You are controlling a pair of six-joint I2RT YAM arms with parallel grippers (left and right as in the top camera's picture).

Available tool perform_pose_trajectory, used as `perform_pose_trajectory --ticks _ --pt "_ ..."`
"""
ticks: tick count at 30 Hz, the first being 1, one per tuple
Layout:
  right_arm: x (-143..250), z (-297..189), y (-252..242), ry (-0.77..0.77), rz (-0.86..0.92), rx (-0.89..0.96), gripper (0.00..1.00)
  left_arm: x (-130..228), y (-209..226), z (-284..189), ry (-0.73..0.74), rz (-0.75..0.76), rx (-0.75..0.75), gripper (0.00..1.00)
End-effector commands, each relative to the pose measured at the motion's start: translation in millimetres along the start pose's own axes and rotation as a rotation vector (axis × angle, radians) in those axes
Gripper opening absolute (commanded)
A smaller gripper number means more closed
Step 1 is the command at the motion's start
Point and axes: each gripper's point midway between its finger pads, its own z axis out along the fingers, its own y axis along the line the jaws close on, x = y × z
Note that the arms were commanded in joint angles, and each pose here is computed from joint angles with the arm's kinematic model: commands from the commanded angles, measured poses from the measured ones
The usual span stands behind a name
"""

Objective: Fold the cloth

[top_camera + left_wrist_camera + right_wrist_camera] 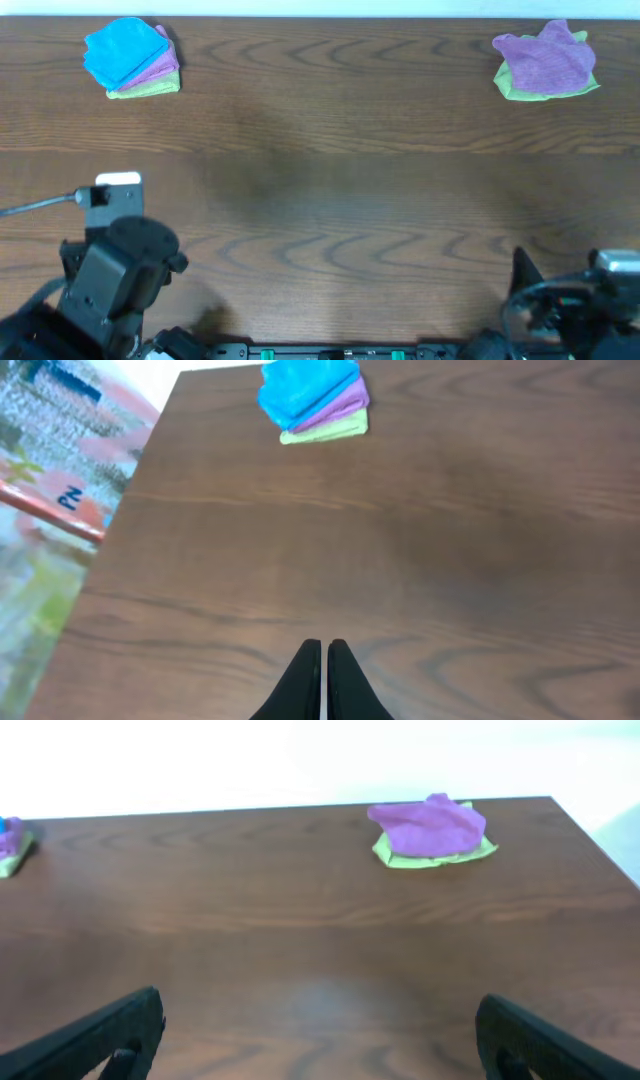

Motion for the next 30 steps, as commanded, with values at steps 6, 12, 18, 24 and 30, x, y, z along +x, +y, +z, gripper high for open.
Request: perform_pose_trajectory --ticks 6,12,18,24,30 --pt "23.6 24.8 18.5 0.033 0.011 -0.017 0.99 7.9 -3.9 4.5 -0.015 -0.044 0.029 0.95" --pt "36.2 30.2 17.6 0.064 -0.02 0.0 0.99 4.2 -5.9 4.4 -0.028 -0.056 0.038 0.95" --pt "38.1 30.0 16.5 0.071 -0.027 0.004 0.99 7.8 -10.7 4.2 -0.01 -0.05 0.066 0.95" --pt "38.2 30.1 16.5 0.072 -0.027 0.004 0.99 7.8 -10.7 4.2 -0.01 -0.05 0.066 0.95" --pt "38.2 30.1 16.5 0.072 -0.027 0.004 0.99 14.7 -15.6 3.7 0.023 -0.038 0.098 0.95"
